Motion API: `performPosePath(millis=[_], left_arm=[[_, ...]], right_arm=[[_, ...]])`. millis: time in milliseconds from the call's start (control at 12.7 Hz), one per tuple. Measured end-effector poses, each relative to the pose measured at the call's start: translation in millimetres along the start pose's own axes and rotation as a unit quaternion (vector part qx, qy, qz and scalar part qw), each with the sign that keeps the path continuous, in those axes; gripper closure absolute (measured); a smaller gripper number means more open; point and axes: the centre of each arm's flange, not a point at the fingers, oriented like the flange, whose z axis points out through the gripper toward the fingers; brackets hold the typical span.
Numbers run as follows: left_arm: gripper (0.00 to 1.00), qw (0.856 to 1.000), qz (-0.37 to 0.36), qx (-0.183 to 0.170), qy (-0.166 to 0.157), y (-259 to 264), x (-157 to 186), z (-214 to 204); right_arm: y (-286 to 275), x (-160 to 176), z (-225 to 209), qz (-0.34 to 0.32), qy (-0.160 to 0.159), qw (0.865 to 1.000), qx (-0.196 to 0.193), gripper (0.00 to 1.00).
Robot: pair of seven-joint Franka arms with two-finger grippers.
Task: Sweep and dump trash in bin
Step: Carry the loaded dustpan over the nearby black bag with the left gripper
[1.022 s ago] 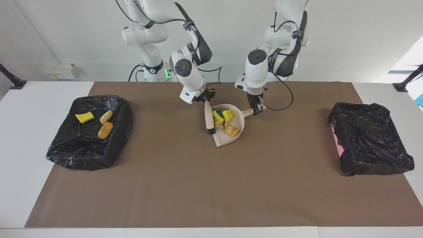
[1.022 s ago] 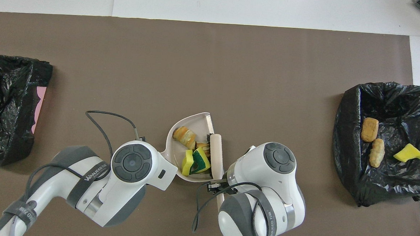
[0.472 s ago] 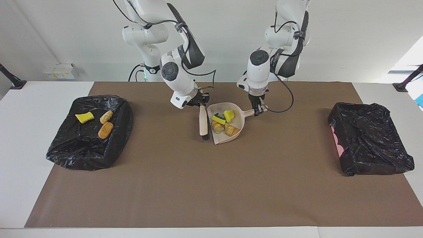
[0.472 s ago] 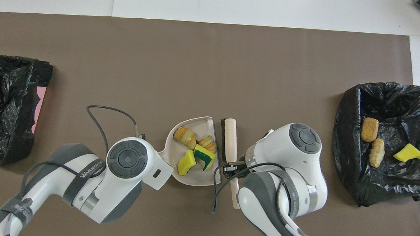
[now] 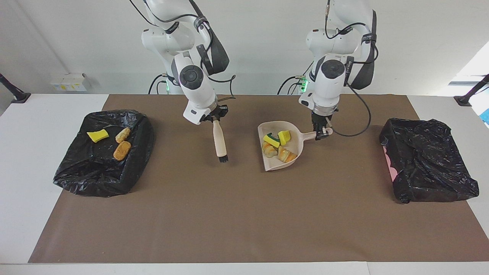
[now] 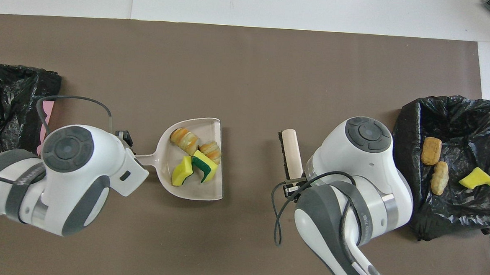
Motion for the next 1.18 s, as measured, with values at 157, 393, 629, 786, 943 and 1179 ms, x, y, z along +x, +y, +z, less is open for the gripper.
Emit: performPosePath(millis=[157, 393, 629, 786, 943, 1179], left_arm=[[0.68, 1.0, 0.007, 0.009, 0.011, -12, -56, -20], [0.68, 0.999, -0.008, 0.015, 0.04, -29, -155, -47], [0.68, 0.997, -0.066, 0.016, 0.048, -35, -257, -65], [0.68, 0.994, -0.099, 0.028, 0.038, -41, -329, -80], [0.68, 0.992, -0.117, 0.042, 0.015, -48, -390, -94], [0.68, 0.994, -0.079, 0.068, -0.041, -52, -460, -106]], right_arm=[[-23, -6, 4, 0.015, 0.004, 1.0, -0.008, 0.74], [-82, -25, 19, 0.042, 0.013, 0.999, -0.021, 0.74], [-136, -49, 41, 0.062, 0.023, 0.997, -0.03, 0.74], [-163, -57, 59, 0.073, 0.03, 0.996, -0.027, 0.74], [-186, -60, 82, 0.074, 0.028, 0.997, -0.025, 0.74], [-219, -63, 108, 0.078, 0.015, 0.997, -0.025, 0.74]])
